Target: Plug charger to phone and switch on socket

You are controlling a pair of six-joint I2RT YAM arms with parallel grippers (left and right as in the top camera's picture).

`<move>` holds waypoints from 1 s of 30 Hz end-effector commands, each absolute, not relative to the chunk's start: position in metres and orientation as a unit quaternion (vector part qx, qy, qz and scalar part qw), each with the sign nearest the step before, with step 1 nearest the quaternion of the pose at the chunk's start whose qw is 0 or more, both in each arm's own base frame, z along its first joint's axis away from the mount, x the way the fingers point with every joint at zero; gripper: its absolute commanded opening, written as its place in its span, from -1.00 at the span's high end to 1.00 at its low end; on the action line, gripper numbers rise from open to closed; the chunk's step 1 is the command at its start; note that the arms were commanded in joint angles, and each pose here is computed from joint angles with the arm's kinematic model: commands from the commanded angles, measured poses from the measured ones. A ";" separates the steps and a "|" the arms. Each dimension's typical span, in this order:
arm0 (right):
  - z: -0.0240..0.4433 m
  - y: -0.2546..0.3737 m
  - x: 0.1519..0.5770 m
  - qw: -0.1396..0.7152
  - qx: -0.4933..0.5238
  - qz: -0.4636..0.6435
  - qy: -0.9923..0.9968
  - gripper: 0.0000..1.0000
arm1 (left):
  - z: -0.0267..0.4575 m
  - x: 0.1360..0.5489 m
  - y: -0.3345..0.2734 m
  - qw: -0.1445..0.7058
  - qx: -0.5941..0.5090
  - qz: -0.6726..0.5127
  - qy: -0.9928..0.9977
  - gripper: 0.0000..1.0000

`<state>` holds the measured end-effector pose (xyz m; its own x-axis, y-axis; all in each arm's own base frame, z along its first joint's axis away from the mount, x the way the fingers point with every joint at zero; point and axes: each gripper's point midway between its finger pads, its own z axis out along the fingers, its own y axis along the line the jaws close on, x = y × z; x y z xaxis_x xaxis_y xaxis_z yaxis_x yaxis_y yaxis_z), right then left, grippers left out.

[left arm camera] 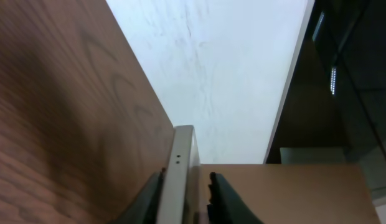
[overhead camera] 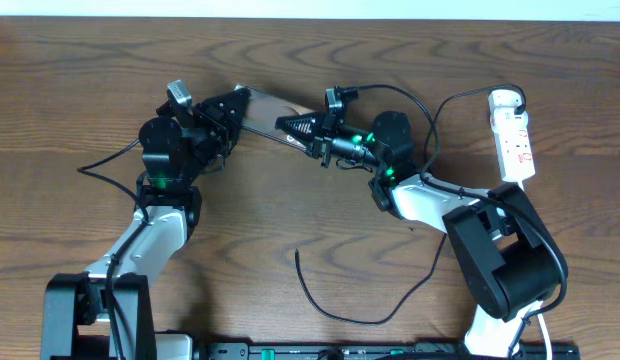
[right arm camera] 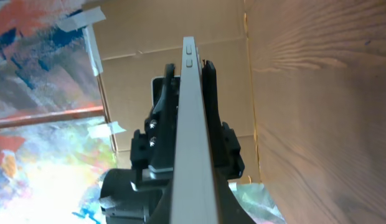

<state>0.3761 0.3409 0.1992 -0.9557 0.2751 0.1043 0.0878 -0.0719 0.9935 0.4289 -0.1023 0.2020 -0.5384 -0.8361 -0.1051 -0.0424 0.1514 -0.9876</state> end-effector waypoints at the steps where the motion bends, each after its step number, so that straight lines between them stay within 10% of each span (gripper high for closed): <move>1: 0.203 0.345 0.376 0.068 0.130 0.721 0.677 0.97 | 0.214 0.430 -0.104 0.367 -0.309 -0.568 0.668 0.81; 16: 0.204 0.346 0.375 0.068 0.128 0.722 0.676 0.92 | 0.214 0.430 -0.103 0.368 -0.309 -0.568 0.668 0.86; 25: 0.216 0.333 0.383 0.127 0.085 0.728 0.668 -0.58 | 0.213 0.433 -0.092 0.378 -0.317 -0.559 0.666 0.86; 30: 0.221 0.324 0.386 0.160 0.048 0.728 0.665 -0.99 | 0.213 0.436 -0.072 0.390 -0.330 -0.552 0.659 0.86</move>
